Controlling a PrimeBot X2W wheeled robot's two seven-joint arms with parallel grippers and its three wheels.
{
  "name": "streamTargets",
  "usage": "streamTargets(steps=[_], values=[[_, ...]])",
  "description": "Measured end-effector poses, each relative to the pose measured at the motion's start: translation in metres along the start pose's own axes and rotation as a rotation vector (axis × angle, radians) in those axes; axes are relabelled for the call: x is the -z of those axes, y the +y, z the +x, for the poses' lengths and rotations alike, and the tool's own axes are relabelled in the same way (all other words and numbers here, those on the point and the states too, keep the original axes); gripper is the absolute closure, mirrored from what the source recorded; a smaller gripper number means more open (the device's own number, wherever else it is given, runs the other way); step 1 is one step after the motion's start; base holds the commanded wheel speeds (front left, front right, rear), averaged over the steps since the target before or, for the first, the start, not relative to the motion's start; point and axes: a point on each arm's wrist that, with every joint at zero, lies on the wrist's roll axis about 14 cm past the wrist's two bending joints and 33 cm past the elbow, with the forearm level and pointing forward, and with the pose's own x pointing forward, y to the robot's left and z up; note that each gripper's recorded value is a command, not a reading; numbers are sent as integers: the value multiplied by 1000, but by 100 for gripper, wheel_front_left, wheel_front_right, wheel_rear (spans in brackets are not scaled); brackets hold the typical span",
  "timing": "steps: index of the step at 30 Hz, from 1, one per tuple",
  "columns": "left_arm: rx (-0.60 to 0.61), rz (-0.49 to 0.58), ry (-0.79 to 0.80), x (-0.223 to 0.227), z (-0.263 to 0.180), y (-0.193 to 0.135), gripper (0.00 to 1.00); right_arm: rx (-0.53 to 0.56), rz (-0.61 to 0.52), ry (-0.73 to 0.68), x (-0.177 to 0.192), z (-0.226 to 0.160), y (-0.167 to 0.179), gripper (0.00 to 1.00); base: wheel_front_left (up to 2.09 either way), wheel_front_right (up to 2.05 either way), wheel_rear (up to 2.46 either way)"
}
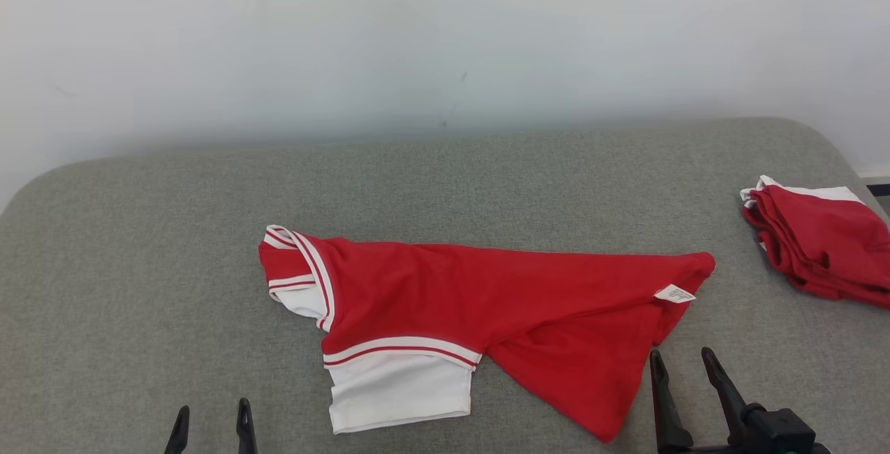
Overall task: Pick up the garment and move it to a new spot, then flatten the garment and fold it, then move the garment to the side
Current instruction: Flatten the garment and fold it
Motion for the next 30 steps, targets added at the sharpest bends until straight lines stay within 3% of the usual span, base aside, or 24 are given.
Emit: streamTargets(steps=[15, 22, 30], values=[[42, -1, 28, 11, -2, -7, 0, 17, -10, 1, 0, -1, -6, 0, 0, 0, 0], [160, -59, 99, 34, -4, -38, 0, 34, -19, 2, 0, -2, -12, 0, 0, 0, 0], [263, -54, 230, 69, -2, -69, 0, 41, -20, 6, 1, 0, -14, 0, 0, 0, 0]])
